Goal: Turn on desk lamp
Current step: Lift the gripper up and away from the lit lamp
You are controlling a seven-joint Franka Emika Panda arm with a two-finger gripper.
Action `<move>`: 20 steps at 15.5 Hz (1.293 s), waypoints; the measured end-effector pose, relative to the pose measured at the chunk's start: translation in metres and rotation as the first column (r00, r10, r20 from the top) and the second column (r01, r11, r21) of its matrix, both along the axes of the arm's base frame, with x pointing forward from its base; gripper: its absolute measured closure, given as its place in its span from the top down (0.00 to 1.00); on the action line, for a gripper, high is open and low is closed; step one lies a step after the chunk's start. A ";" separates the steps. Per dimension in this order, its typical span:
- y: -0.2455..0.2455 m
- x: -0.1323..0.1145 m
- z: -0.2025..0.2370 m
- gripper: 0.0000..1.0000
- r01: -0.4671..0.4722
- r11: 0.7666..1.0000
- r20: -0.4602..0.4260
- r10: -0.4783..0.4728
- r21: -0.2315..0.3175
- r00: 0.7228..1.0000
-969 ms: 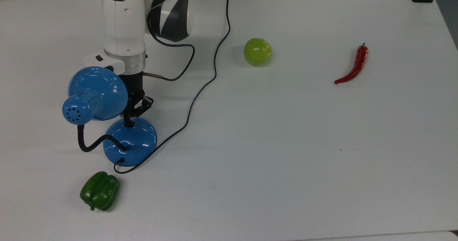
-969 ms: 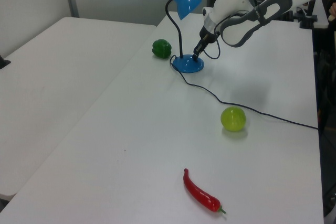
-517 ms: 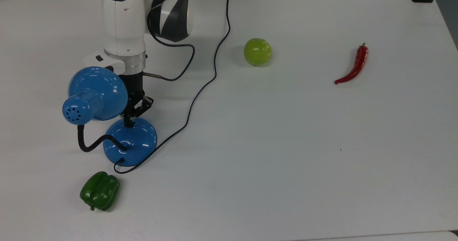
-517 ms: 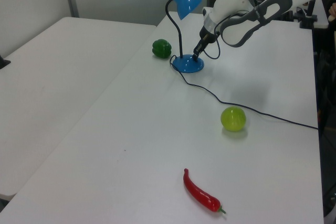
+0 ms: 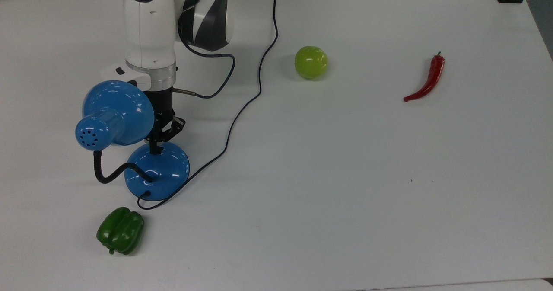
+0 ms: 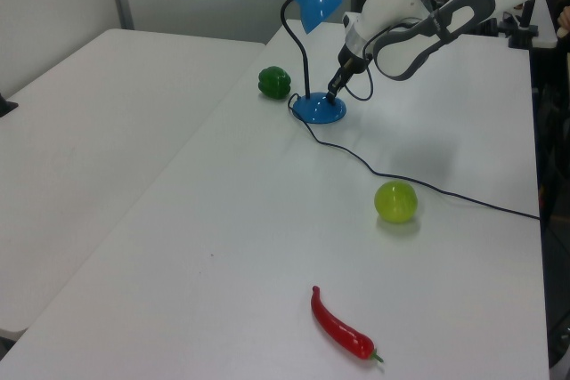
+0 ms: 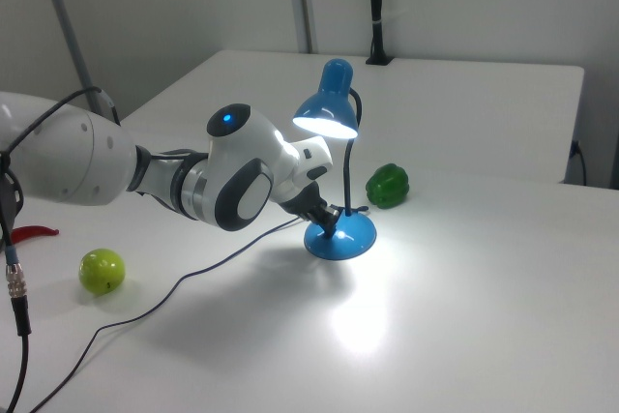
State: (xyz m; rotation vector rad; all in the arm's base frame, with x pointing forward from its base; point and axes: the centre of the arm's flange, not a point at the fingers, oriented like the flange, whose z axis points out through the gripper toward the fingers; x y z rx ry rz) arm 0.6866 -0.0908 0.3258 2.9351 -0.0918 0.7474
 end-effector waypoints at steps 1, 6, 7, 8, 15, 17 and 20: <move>0.000 0.000 -0.001 0.01 0.000 1.000 0.001 0.000 0.000 1.000; 0.000 0.000 -0.001 0.01 0.000 1.000 0.001 0.000 0.000 1.000; 0.000 0.000 -0.001 0.01 0.000 1.000 0.001 0.000 0.000 1.000; 0.000 0.000 -0.001 0.01 0.000 1.000 0.001 0.000 0.000 1.000; -0.003 -0.014 0.002 0.01 0.008 1.000 -0.012 -0.008 0.006 1.000; -0.003 -0.026 0.007 0.01 0.013 1.000 -0.031 -0.012 0.014 0.999; -0.002 -0.045 0.024 0.01 0.025 0.999 -0.133 -0.020 0.036 0.991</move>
